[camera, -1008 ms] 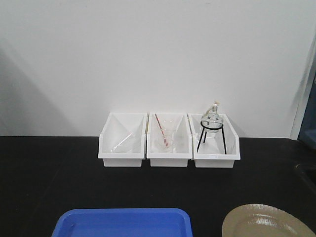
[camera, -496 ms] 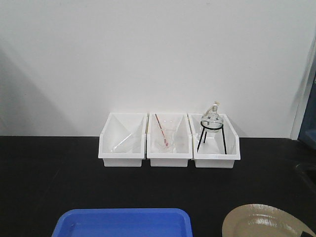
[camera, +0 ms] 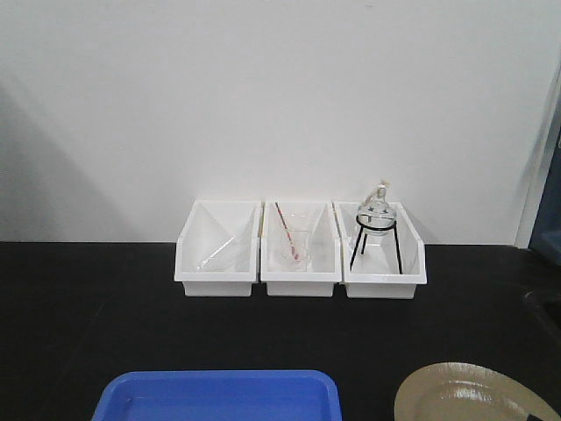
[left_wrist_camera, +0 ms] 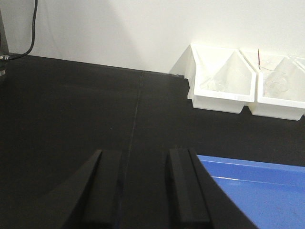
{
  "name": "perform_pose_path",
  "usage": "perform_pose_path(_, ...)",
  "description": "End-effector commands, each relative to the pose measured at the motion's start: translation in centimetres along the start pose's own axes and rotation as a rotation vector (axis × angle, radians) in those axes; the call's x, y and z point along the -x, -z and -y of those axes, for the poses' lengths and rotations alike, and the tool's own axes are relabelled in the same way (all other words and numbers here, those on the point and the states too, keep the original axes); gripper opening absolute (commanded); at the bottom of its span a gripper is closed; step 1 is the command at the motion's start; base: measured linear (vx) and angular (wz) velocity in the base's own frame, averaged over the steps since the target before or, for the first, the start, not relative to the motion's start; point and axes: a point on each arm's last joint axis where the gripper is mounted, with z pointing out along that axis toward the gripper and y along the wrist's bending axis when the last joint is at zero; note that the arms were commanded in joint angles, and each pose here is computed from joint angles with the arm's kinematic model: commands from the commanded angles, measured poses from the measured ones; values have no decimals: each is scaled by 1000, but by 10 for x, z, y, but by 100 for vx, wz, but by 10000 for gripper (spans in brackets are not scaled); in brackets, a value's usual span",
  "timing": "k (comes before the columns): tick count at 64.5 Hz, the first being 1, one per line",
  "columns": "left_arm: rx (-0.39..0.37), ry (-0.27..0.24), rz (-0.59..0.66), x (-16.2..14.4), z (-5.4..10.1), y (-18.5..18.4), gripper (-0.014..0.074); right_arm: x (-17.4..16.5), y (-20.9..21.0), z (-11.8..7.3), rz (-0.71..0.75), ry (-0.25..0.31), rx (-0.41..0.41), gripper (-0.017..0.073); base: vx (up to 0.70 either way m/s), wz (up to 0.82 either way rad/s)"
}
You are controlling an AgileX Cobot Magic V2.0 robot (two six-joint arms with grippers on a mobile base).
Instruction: Place disk in tray to left cabinet
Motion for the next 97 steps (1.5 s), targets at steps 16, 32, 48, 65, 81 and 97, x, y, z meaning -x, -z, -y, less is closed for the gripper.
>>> perform_pose_path(16, -5, 2, 103, 17, 1, 1, 367, 21, 3, -8, 140, -1, 43, 405, 0, 0)
perform_pose_path(32, -5, 2, 103, 17, 1, 1, 367, 16, 2, -6, 87, -91, 30, 412, 0, 0)
perform_pose_path(48, -5, 2, 103, 17, 1, 1, 367, 13, 2, -5, 47, -475, 29, 428, 0, 0)
perform_pose_path(65, -5, 2, 103, 17, 1, 1, 367, 3, 2, 16, -105, -518, -111, 428, 0, 0)
perform_pose_path(81, -5, 2, 103, 17, 1, 1, 367, 10, 7, 43, -48, -529, -237, 428, 0, 0)
perform_pose_path(97, -5, 2, 103, 17, 1, 1, 367, 5, -24, 60, -88, -541, -320, 428, 0, 0)
